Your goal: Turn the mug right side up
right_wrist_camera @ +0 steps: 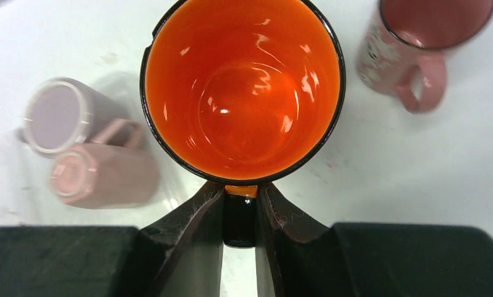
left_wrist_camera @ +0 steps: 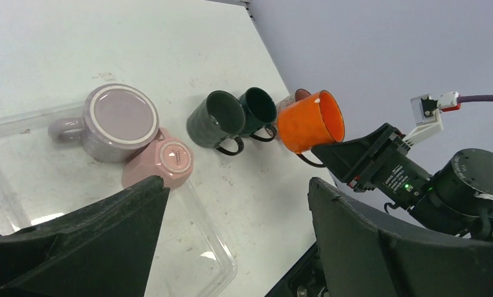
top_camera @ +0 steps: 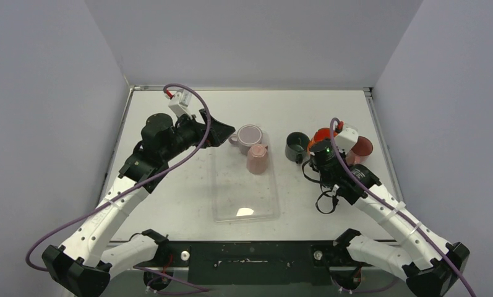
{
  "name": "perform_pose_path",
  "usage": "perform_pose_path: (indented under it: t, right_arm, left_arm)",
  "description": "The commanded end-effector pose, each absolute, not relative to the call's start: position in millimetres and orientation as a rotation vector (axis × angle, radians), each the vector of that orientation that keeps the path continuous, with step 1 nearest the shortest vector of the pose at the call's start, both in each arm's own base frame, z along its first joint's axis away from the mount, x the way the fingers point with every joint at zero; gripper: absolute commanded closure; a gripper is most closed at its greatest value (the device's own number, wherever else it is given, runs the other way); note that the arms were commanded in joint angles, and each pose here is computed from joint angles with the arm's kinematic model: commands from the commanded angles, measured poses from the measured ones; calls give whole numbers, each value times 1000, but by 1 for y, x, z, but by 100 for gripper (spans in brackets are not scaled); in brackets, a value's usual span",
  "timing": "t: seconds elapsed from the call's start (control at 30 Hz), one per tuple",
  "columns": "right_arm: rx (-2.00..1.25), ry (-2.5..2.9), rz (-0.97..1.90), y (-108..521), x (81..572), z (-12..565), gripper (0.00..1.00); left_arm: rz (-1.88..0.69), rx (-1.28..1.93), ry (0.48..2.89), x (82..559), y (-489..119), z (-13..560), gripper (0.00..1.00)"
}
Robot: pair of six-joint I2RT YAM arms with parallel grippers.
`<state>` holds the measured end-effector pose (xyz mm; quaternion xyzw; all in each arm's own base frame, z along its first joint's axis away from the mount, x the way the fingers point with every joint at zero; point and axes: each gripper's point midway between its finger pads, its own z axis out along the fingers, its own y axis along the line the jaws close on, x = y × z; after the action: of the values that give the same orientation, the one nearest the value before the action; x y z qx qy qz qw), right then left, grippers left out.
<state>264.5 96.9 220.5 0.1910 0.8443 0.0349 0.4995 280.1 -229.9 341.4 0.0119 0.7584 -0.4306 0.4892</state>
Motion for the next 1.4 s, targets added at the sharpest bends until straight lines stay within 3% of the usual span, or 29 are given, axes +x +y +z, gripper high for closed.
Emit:
perform_pose_path:
  t: [0.0, 0.43, 0.7, 0.8, 0.97, 1.03, 1.17, 1.27, 1.37]
  right_arm:
    - [523, 2044, 84, 85, 258, 218, 95]
    - [555, 2226, 3, 79, 244, 135, 95]
    - [595, 2289, -1, 69, 241, 97, 95]
    - [597, 2303, -18, 64, 240, 87, 95]
    - [619, 2334, -47, 55, 234, 67, 95]
    - [635, 2344, -48, 52, 232, 62, 88]
    - [636, 2350, -49, 51, 230, 63, 61]
    - [622, 2335, -50, 50, 233, 73, 35]
    - [615, 2311, -53, 49, 236, 88, 26]
  left_arm:
    - [-1002, 31, 1808, 283, -222, 355, 17]
    - [-865, 59, 2050, 285, -219, 295, 15]
    - [-761, 56, 2102, 288, -212, 275, 9]
    - [-719, 61, 2110, 291, -209, 272, 2]
    - [-720, 97, 2118, 290, -211, 270, 4]
    - [-738, 112, 2118, 288, -214, 269, 4]
    - [-774, 136, 2131, 283, -225, 264, 4]
    - [-779, 155, 2147, 278, -240, 256, 3]
    - [-761, 195, 2162, 273, -257, 247, 2]
